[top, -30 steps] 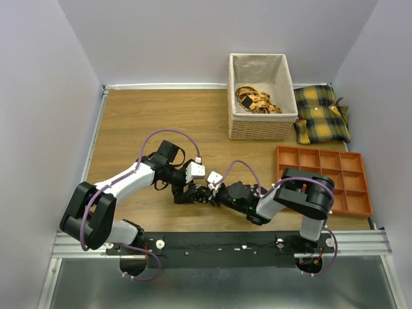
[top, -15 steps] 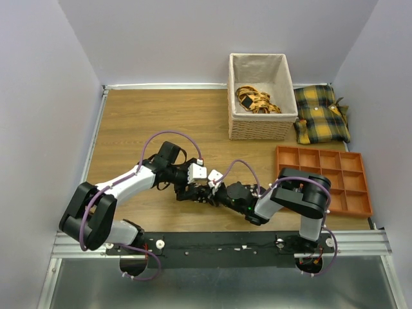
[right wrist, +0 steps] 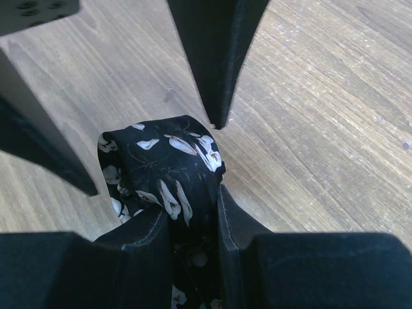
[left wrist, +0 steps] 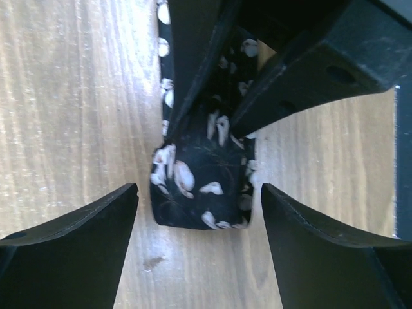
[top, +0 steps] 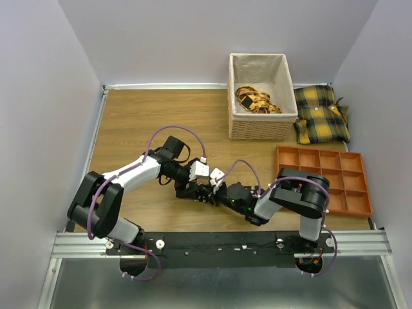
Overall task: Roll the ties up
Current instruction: Roll the tie at the center of the board.
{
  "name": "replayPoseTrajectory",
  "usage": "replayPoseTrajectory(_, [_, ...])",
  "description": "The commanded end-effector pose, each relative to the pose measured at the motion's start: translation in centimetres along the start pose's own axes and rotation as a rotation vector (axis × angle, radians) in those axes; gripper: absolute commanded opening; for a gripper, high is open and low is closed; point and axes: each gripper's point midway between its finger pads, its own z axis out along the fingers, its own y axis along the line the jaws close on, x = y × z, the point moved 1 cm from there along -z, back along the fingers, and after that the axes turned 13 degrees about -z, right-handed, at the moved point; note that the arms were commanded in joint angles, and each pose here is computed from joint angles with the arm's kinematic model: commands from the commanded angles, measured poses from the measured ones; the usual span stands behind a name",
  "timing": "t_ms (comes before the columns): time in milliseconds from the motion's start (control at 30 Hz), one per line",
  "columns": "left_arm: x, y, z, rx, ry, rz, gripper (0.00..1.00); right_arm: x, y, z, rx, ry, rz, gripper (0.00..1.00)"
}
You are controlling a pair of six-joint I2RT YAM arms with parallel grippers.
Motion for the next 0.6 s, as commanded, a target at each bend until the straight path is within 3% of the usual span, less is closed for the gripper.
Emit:
replayPoseTrajectory(0, [0.8, -3.9, 1.4, 0.135, 0.121, 0.009, 0.88, 3.8, 1.3, 0.6, -0.047, 0.174, -0.124, 0.01])
replayPoseTrajectory(100, [1.2, -3.2, 0.7, 0.058, 0.091, -0.006, 0.93, 3.5, 0.8, 0.5, -0.017, 0.158, -0.104, 0.01])
replayPoseTrajectory(233, [-0.2, 0.4, 1.3, -0.144, 0.008, -0.183, 0.91, 2.4, -0.4, -0.3, 0.065, 0.080, -0.073, 0.01])
replayPoseTrajectory(333, [-1.0, 1.8, -0.8, -0.137, -0.089, -0.200, 0.89, 2.1, -0.3, -1.2, 0.062, 0.049, -0.057, 0.01])
replayPoseTrajectory(367, [-1.5, 1.4, -1.4, -0.089, -0.147, -0.122, 0.89, 1.8, -0.1, -1.3, 0.044, 0.030, -0.056, 0.01])
replayPoseTrajectory(467, [-0.9, 1.8, -3.0, -0.134, -0.167, 0.049, 0.91, 2.5, 1.1, -1.4, -0.024, 0.032, -0.060, 0.01])
replayPoseTrajectory(500, [-1.3, 1.5, -3.0, -0.105, -0.188, 0.206, 0.91, 2.7, 1.3, -1.5, -0.037, 0.033, -0.062, 0.01])
replayPoseTrajectory(567, [-1.2, 1.6, -3.2, -0.087, -0.202, 0.231, 0.92, 3.1, 1.6, -1.7, -0.047, 0.036, -0.057, 0.01])
